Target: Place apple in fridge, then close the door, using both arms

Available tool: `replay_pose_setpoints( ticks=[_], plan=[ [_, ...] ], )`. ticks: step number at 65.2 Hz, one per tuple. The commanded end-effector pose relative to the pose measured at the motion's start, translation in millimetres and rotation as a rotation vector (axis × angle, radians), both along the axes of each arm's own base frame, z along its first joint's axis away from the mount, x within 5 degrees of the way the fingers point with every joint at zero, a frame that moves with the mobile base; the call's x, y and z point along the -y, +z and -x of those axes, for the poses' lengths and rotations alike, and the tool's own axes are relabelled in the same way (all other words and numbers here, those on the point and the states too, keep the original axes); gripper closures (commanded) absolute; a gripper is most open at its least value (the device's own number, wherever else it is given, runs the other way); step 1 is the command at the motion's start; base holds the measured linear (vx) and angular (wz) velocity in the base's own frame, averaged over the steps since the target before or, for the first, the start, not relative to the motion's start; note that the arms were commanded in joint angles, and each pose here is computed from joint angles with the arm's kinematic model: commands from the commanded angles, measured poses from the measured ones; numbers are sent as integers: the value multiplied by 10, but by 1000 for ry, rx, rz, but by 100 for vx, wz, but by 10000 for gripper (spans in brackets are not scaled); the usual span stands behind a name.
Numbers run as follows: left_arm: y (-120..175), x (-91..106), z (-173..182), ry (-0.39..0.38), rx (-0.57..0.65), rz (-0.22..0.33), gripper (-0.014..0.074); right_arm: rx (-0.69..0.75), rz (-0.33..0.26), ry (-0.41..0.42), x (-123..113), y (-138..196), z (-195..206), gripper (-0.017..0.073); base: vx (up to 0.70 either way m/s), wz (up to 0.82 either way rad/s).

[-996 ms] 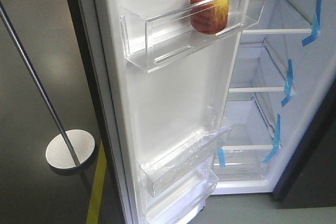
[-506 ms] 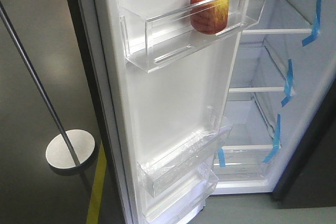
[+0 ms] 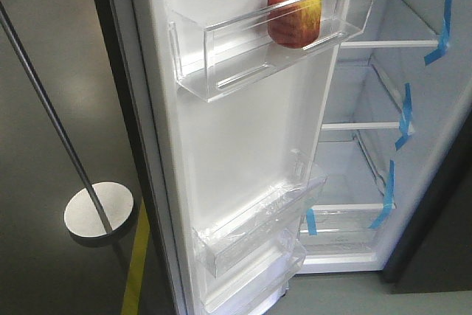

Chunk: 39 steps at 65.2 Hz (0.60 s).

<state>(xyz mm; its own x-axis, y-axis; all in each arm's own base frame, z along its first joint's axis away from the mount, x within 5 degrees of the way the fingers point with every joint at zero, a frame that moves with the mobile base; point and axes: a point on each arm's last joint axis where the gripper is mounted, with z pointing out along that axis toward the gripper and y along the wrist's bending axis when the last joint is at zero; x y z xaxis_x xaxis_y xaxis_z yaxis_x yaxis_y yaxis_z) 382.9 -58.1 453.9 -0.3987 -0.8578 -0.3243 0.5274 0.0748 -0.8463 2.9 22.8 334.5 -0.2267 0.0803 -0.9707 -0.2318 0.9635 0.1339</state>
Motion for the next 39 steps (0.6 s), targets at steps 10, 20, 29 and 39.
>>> replay_pose_setpoints(
  ticks=[10,20,29,39],
  plan=[
    [128,95,95,-149,139,15,321,66,-9,-17,9,113,-24,527,0,0],
    [84,147,111,-219,182,-16,321,66,-9,-17,9,113,-24,523,0,0],
    [94,178,158,-265,219,-28,321,66,-9,-17,9,113,-24,516,0,0],
    [109,283,229,-338,262,-29,321,66,-10,-16,8,113,-24,508,0,0]
  ],
)
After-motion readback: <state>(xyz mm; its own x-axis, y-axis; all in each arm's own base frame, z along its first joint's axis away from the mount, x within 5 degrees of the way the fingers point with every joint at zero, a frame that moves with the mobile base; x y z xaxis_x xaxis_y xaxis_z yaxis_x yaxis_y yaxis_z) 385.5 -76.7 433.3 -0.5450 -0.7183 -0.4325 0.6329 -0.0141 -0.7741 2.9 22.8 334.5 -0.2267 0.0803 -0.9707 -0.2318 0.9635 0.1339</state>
